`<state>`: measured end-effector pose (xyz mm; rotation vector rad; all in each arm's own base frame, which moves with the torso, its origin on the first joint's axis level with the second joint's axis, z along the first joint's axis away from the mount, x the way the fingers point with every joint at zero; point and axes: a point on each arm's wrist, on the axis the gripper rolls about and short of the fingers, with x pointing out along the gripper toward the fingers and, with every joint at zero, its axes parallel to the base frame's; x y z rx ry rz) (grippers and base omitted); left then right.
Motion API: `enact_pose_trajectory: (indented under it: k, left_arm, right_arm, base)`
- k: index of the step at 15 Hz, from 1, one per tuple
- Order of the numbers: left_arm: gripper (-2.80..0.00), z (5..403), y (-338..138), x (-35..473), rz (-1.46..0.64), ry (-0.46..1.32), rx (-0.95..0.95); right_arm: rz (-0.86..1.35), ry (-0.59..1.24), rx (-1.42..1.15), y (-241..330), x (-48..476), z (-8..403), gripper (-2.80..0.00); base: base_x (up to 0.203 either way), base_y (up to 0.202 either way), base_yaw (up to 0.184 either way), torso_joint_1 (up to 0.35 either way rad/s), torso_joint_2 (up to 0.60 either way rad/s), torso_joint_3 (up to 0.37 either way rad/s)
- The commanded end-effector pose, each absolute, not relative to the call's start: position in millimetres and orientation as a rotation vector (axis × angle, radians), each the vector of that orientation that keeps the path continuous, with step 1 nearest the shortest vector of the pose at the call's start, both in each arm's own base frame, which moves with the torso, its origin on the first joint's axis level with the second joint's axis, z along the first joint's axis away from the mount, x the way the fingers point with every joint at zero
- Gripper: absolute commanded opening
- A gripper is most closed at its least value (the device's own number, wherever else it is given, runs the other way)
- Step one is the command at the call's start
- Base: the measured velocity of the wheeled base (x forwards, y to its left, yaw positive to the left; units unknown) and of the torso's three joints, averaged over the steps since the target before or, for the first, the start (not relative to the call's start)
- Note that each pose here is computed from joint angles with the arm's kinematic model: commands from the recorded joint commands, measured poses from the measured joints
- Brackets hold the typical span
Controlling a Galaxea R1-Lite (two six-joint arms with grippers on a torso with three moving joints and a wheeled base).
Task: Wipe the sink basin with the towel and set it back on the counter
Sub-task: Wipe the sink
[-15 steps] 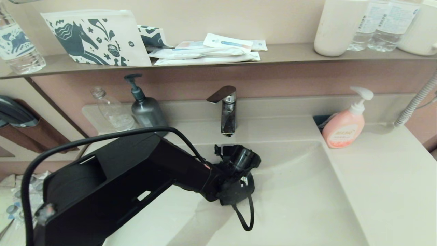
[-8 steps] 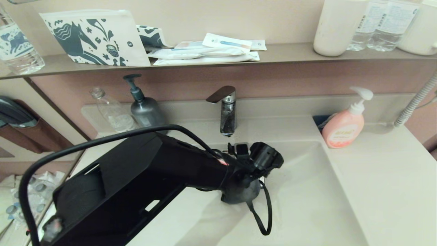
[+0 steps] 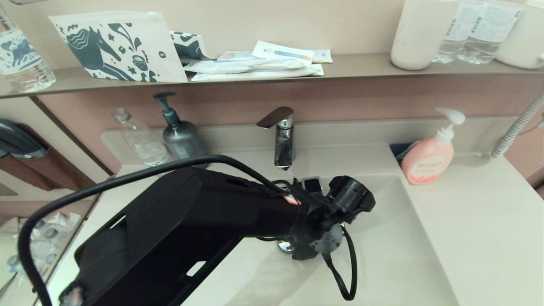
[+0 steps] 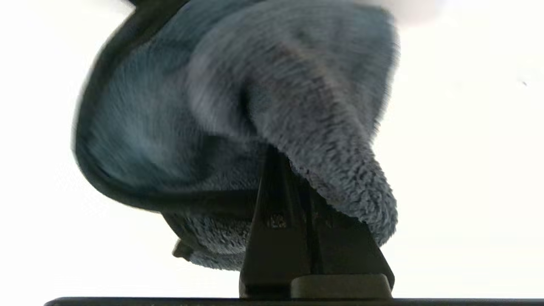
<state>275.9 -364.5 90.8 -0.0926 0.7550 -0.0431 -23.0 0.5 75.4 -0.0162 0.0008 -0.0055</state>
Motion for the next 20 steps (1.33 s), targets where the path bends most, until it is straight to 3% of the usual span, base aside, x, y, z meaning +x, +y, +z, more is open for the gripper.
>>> enact_pose_trajectory:
  k: [1,5,15,20]
  left_arm:
    - [-2.8,92.5,-369.0,275.9,-0.048,0.746,-0.104]
    - [-2.8,107.6,-389.1,281.3,-0.047,0.675,-0.167]
    - [-2.8,51.2,-415.2,272.9,-0.045,0.667,-0.085]
    - [-2.8,48.5,-405.3,287.0,-0.036,0.658,-0.033]
  right_arm:
    - [-0.005,0.002,-0.017,0.5,-22.9,75.4,-2.8]
    - [-0.005,0.002,-0.016,0.5,-22.9,75.5,-2.8]
    - [-0.005,0.002,-0.016,0.5,-22.9,75.5,-2.8]
    - [-0.005,0.002,-0.017,0.5,-22.9,75.6,-2.8]
  base:
    - [0.0,0.0,0.0,0.0,0.0,0.0]
    - [0.0,0.0,0.0,0.0,0.0,0.0]
    - [0.0,0.0,0.0,0.0,0.0,0.0]
    - [0.0,0.0,0.0,0.0,0.0,0.0]
